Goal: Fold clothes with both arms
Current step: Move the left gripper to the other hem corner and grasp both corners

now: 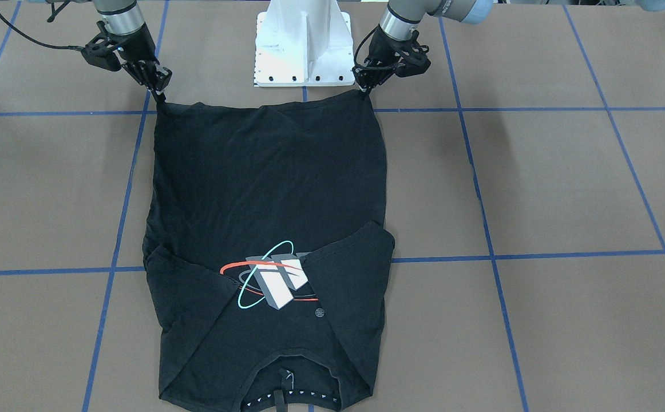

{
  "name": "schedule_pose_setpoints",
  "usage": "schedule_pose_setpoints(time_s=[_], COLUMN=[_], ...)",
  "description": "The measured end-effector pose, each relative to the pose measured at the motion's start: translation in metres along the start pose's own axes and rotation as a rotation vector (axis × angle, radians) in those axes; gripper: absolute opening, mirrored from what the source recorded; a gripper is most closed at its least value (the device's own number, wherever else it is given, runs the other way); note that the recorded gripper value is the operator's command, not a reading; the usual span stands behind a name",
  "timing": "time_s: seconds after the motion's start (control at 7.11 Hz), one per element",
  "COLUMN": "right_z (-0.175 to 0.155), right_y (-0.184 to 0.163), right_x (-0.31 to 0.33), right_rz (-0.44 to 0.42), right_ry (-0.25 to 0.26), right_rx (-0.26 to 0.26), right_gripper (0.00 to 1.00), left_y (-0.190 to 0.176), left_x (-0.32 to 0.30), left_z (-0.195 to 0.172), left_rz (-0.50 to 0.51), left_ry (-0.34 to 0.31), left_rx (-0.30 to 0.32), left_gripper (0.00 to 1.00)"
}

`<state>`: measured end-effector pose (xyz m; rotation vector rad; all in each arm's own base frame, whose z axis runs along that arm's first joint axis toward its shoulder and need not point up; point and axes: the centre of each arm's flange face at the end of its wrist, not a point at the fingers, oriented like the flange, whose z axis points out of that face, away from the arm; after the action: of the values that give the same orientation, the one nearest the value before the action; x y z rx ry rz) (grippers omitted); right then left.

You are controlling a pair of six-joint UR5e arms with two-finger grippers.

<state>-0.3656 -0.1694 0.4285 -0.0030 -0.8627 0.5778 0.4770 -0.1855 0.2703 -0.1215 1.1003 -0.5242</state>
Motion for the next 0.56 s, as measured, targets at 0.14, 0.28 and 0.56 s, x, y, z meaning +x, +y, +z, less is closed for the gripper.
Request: schedule_pose_setpoints(time_s=[0.14,0.28,0.56], right_z=[-0.008,-0.015,-0.023], right_y=[-0.009,-0.02,-0.036], right_x=[0.003,0.004,0.004], right_rz=[-0.001,-0.001,-0.002], right_ry=[0.007,0.015,0.021], right_rx=[0.001,-0.007,-0.018], right_gripper=[0.0,0.0,0.0], left_y=[-0.002,-0.004,-0.006], left_x=[-0.001,-0.003,-0.005], left_z=[-0.006,-0.015,-0.03], left_rz=[0.01,0.027,0.044], left_ry=[-0.003,0.0,0.007], left_rx=[0.001,0.0,-0.018], left_gripper=[0.0,0.0,0.0])
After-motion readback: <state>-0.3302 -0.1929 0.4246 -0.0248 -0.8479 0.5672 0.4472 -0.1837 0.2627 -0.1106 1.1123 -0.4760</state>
